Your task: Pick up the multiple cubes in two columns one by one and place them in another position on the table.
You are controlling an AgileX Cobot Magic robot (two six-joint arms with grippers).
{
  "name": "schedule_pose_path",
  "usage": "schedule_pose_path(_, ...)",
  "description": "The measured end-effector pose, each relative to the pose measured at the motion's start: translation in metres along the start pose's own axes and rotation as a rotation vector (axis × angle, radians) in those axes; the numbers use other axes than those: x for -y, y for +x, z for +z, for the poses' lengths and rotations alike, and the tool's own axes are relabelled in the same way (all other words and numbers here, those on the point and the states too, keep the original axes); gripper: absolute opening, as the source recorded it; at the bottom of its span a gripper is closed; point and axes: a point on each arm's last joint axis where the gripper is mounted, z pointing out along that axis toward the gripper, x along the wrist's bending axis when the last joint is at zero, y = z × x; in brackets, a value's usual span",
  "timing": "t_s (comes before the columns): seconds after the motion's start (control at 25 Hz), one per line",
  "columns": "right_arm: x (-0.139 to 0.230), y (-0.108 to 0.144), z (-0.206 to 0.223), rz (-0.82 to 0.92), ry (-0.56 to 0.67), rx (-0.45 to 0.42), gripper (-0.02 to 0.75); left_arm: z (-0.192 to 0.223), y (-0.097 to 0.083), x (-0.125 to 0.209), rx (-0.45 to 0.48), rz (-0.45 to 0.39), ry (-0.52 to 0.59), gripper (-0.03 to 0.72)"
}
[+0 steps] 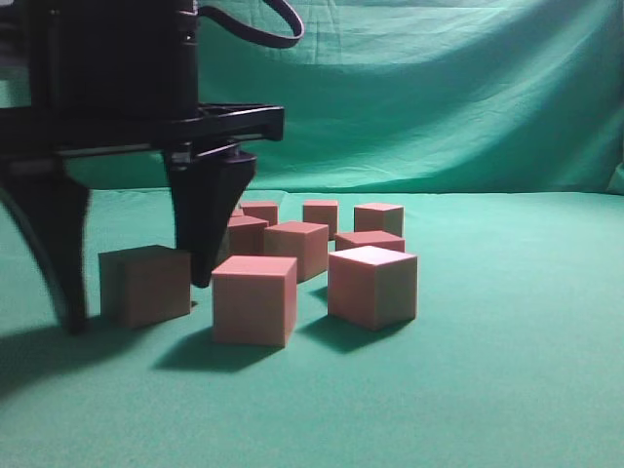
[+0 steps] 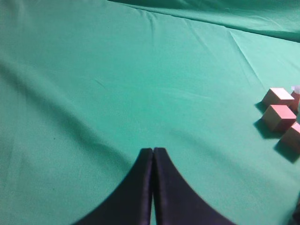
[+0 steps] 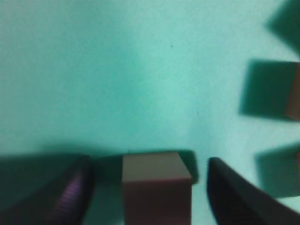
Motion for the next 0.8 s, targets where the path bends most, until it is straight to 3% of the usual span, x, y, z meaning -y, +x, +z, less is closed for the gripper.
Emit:
schedule_pose_path(0.12,-0.008,0.0,-0.009,0.008,-0.025,-0.008,0.618,0.0,0.0,0.0,0.0,0.0,0.0,0.0)
schedule_pose_path(0.36,-0.033,-0.005,-0.059,0.017,-0.08,0.016,0.639,0.0,0.0,0.0,0.0,0.0,0.0,0.0)
schedule_pose_path(0.48,-0.05,-0.009,-0.1,0.018,-0.171,0.024,0.507,0.0,0.0,0.0,0.0,0.0,0.0,0.0)
schedule_pose_path(0.6,-0.058,-0.016,-0.151,0.033,-0.312,0.001,0.32,0.0,0.0,0.0,0.0,0.0,0.0,0.0)
schedule_pose_path(0.72,-0.048,-0.027,-0.215,0.048,-0.468,-0.019,0.101,0.0,0.0,0.0,0.0,0.0,0.0,0.0)
schedule_pose_path(0.8,-0.034,-0.036,-0.251,0.037,-0.545,-0.02,0.038,0.0,0.0,0.0,0.0,0.0,0.0,0.0)
